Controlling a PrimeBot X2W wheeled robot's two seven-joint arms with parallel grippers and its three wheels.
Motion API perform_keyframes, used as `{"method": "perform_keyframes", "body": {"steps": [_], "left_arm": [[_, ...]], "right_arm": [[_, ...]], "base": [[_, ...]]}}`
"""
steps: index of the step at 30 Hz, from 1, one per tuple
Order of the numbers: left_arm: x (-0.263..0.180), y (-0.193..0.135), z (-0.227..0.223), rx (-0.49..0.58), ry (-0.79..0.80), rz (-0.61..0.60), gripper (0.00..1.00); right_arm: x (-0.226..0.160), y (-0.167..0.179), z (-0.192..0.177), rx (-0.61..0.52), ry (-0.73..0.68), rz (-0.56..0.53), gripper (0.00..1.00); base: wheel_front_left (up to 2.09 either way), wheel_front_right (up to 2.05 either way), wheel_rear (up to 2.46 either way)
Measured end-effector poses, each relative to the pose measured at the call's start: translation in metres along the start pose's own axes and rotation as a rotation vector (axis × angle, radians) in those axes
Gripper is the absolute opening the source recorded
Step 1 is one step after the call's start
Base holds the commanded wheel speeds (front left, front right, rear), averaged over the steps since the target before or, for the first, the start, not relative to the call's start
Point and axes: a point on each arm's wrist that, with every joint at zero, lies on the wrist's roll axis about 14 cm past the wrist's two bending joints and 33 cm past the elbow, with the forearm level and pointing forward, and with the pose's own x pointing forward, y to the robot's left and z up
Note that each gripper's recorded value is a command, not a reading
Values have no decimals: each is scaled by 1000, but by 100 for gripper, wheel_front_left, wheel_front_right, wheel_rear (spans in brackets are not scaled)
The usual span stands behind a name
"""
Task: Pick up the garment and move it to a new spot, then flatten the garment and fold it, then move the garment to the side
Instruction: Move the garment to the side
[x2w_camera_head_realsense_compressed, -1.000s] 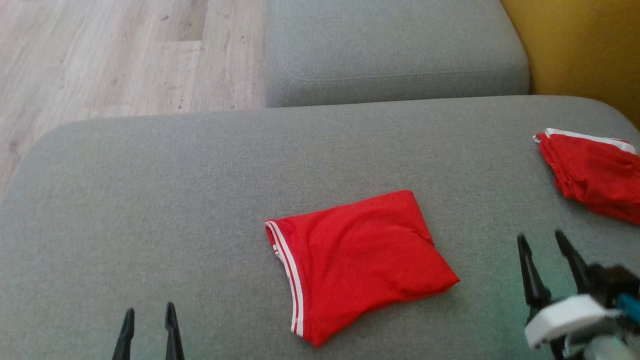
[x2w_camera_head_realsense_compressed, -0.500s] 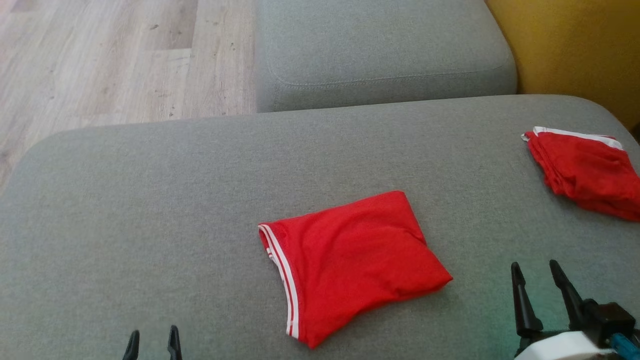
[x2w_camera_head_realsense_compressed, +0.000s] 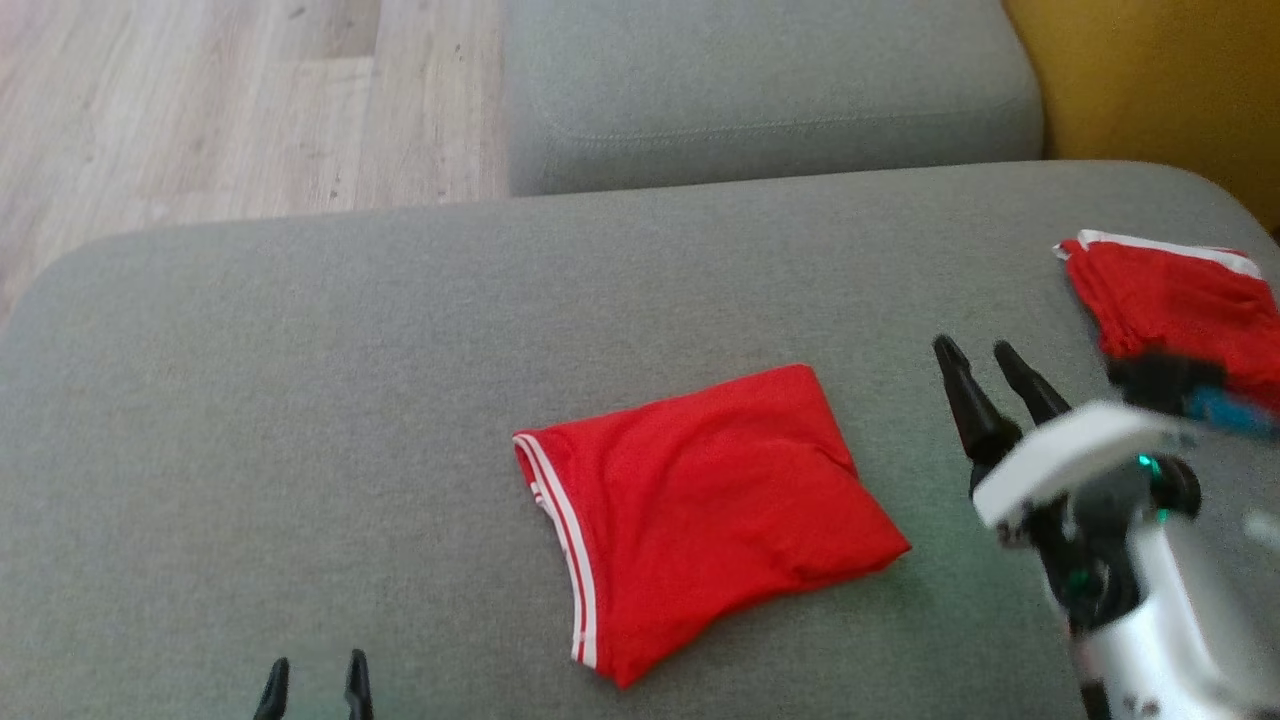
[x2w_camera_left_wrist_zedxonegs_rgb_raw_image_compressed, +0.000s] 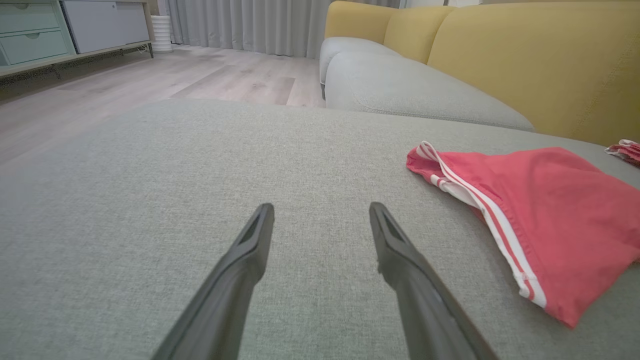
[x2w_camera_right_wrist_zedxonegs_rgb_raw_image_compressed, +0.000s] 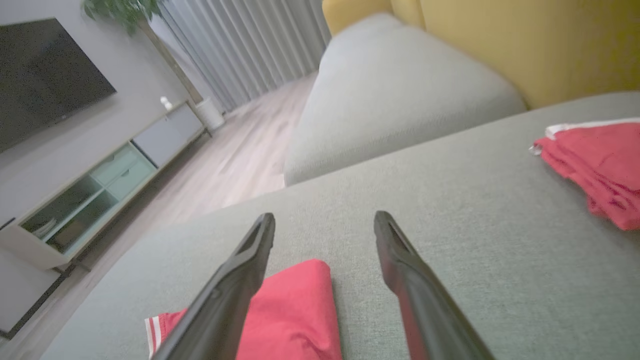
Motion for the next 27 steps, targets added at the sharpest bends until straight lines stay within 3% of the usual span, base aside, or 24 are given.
{"method": "perform_keyframes", "body": {"steps": [5, 10, 15, 19, 20, 21, 27], "left_arm": [[4, -5, 1, -7, -3, -11, 100], [2, -4, 0, -14, -4, 2, 100], [-4, 3, -7, -22, 19, 35, 100], [-5, 7, -9, -25, 27, 55, 100], [-3, 7, -9, -25, 25, 54, 100], [-2, 6, -8, -25, 24, 50, 100], [10, -4, -5, -18, 23, 16, 100]], "right_arm": [[14, 2, -47, 35, 332, 6, 100], [11, 6, -95, 54, 536, 5, 100], [9, -6, -133, 57, 666, -46, 100], [22, -2, -135, 86, 685, -43, 100], [24, 0, -135, 103, 690, -38, 86], [27, 2, -135, 112, 691, -32, 2], [35, 4, -128, 121, 652, -26, 0]], "base": [[0, 0, 0], [0, 0, 0], [0, 0, 0], [0, 0, 0], [0, 0, 0], [0, 0, 0], [0, 0, 0]]}}
